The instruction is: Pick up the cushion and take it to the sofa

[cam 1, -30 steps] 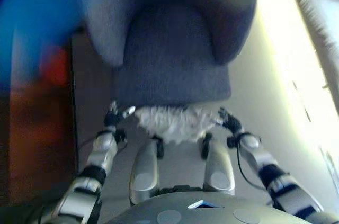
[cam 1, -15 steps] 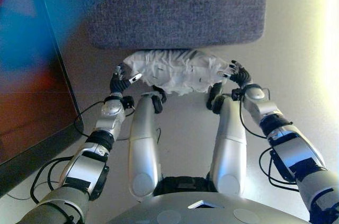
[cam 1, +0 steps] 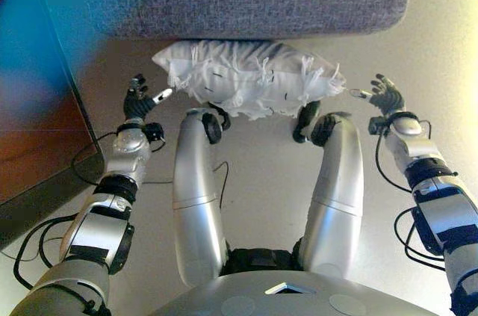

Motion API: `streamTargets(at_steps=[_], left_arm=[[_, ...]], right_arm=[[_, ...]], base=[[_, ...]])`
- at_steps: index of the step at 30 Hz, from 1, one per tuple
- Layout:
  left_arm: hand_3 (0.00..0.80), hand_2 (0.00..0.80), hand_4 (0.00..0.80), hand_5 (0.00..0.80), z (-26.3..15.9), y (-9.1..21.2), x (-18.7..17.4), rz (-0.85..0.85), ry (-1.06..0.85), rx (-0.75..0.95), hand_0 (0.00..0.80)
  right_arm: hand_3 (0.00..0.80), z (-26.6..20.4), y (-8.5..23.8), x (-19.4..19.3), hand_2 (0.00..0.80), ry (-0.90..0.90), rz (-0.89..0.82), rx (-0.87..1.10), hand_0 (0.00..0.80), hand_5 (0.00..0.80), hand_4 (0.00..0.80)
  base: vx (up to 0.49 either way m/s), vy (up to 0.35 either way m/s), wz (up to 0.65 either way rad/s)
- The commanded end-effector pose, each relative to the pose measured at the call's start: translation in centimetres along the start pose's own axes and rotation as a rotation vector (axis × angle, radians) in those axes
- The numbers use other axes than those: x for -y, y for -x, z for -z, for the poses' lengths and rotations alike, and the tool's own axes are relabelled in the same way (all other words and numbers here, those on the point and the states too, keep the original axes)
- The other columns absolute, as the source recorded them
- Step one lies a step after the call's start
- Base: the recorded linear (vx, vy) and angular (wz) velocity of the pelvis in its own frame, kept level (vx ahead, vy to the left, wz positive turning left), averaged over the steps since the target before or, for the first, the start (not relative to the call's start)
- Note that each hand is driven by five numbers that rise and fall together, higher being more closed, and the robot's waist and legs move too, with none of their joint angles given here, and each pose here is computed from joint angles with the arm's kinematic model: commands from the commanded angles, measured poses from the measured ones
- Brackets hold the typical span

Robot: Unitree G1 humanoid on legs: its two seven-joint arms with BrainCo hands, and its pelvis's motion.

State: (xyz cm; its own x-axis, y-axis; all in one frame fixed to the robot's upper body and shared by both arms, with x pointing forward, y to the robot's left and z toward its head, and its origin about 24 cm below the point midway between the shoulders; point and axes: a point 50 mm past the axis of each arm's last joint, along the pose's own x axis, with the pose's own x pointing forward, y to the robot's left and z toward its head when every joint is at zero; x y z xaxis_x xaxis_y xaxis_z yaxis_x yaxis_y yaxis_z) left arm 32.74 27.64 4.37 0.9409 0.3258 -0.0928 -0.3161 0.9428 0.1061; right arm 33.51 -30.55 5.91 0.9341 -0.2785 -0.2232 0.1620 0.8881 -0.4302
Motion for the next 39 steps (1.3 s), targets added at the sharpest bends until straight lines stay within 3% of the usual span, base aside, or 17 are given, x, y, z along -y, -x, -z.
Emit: streamTargets(at_steps=[1,7,12,18,26,39], left_arm=[[0.000,0.000,0.000,0.000,1.5,1.0,-3.4,-0.078,-0.037,-0.028,0.000],[0.000,0.000,0.000,0.000,1.4,1.0,-3.4,-0.068,-0.084,-0.021,0.000],[0.000,0.000,0.000,0.000,-0.1,-0.1,-2.5,0.063,-0.039,-0.023,0.000],[0.000,0.000,0.000,0.000,-3.2,-1.1,-0.8,0.227,0.029,0.066,0.000],[0.000,0.000,0.000,0.000,-5.4,-1.7,0.2,0.336,-0.070,0.103,0.000],[0.000,0.000,0.000,0.000,-11.0,-2.9,3.3,0.537,-0.194,0.173,0.000]], right_arm=[[0.000,0.2,0.7,0.9,0.000,0.198,0.044,0.063,0.000,0.000,0.000],[0.000,-3.3,0.5,-0.1,0.000,0.526,0.103,0.199,0.000,0.000,0.000],[0.000,-6.4,0.0,-0.1,0.000,0.730,0.116,0.278,0.000,0.000,0.000],[0.000,-9.0,0.1,-1.0,0.000,0.756,0.056,0.374,0.000,0.000,0.000],[0.000,-12.0,0.9,-3.0,0.000,0.876,-0.063,0.508,0.000,0.000,0.000],[0.000,-15.3,1.1,-4.6,0.000,1.014,-0.186,0.539,0.000,0.000,0.000]], base=[[0.000,0.000,0.00],[0.021,0.021,-0.03],[0.001,0.004,0.02],[0.006,0.011,0.06],[0.000,0.000,0.00],[0.013,0.020,-0.02]])
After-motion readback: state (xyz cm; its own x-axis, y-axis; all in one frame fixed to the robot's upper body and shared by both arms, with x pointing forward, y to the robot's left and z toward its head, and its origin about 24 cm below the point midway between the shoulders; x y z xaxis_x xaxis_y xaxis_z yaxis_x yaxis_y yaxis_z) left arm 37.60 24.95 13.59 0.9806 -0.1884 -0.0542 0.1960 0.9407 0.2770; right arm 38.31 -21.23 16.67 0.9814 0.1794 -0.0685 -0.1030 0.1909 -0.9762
